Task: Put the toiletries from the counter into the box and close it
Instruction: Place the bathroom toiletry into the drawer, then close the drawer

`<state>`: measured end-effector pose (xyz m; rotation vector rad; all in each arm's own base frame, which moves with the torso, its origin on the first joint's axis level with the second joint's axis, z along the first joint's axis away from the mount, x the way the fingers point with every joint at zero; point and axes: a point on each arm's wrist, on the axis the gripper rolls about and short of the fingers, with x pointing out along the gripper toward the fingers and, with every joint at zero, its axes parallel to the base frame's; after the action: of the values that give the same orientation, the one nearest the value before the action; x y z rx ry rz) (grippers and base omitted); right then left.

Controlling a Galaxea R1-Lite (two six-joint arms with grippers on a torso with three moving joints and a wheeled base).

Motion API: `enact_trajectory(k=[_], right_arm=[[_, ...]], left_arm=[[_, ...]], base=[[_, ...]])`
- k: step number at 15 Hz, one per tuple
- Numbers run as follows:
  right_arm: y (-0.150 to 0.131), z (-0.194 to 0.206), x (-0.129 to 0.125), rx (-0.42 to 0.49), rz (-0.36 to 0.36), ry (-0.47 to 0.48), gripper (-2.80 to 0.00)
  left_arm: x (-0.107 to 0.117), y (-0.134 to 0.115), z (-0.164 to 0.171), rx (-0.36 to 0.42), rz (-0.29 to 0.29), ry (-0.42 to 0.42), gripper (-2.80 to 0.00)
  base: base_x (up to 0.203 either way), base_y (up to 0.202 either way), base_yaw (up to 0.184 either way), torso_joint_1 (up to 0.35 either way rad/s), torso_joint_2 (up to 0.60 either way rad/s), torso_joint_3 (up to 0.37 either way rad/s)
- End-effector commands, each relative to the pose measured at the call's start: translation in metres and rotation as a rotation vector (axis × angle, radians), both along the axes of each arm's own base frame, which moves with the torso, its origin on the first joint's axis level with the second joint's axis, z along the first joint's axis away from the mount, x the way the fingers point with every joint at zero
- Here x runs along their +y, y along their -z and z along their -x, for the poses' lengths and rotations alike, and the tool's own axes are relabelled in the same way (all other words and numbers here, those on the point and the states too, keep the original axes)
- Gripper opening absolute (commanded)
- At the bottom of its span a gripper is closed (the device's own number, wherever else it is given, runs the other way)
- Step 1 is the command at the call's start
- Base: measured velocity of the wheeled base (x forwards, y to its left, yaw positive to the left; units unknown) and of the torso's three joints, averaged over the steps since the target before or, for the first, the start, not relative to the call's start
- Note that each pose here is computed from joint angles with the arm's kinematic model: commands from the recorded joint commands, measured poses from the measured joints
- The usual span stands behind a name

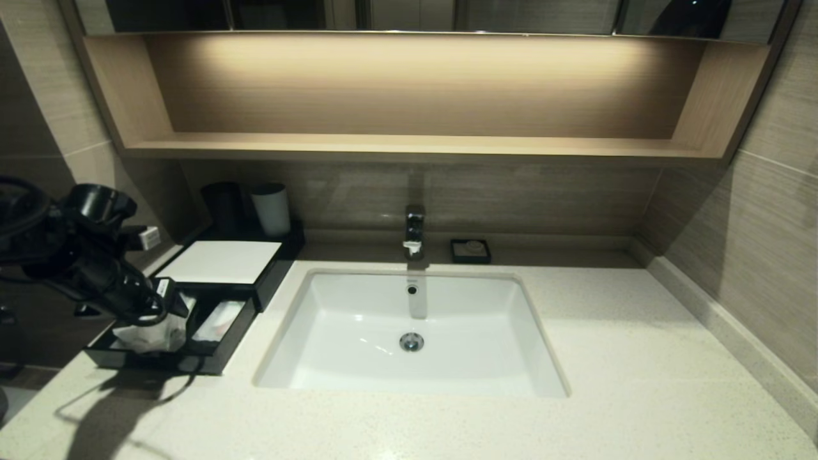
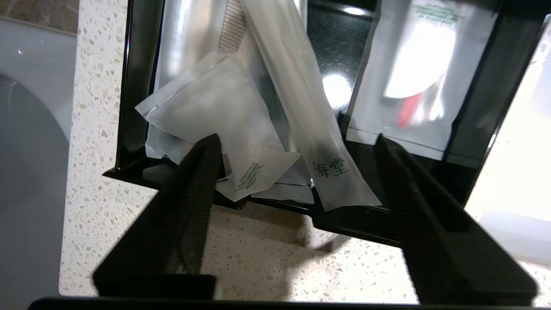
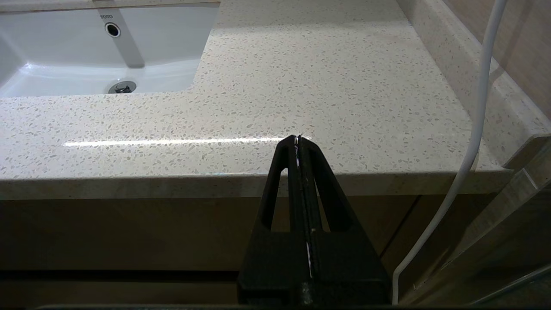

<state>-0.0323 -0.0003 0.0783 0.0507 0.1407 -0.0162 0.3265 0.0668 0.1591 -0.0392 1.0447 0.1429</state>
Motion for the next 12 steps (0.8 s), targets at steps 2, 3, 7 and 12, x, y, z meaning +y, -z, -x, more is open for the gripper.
enact_trajectory(k=[2,3,7,12], right_arm=[[0.000,0.000,0.000,0.002,0.000,0.000,-2.80],[0.000,0.000,0.000,0.002,0.000,0.000,-2.80],[0.000,0.000,0.000,0.002,0.000,0.000,-2.80],[0.000,0.000,0.000,0.002,0.000,0.000,-2.80]], left_arm=[[0.003,-0.013,-0.001,-0.041,-0.010,-0.008,-2.80],[0.007,-0.015,0.001,-0.031,-0.008,-0.019,-2.80],[0.016,-0.004,-0.006,0.028,0.006,-0.040,-2.80],[0.017,0.019,-0.009,0.140,0.034,-0.033,-2.80]], base=[[0.000,0.000,0.000,0.000,0.00,0.000],[0.000,0.000,0.000,0.000,0.00,0.000],[0.000,0.000,0.000,0.000,0.00,0.000],[0.000,0.000,0.000,0.000,0.00,0.000]])
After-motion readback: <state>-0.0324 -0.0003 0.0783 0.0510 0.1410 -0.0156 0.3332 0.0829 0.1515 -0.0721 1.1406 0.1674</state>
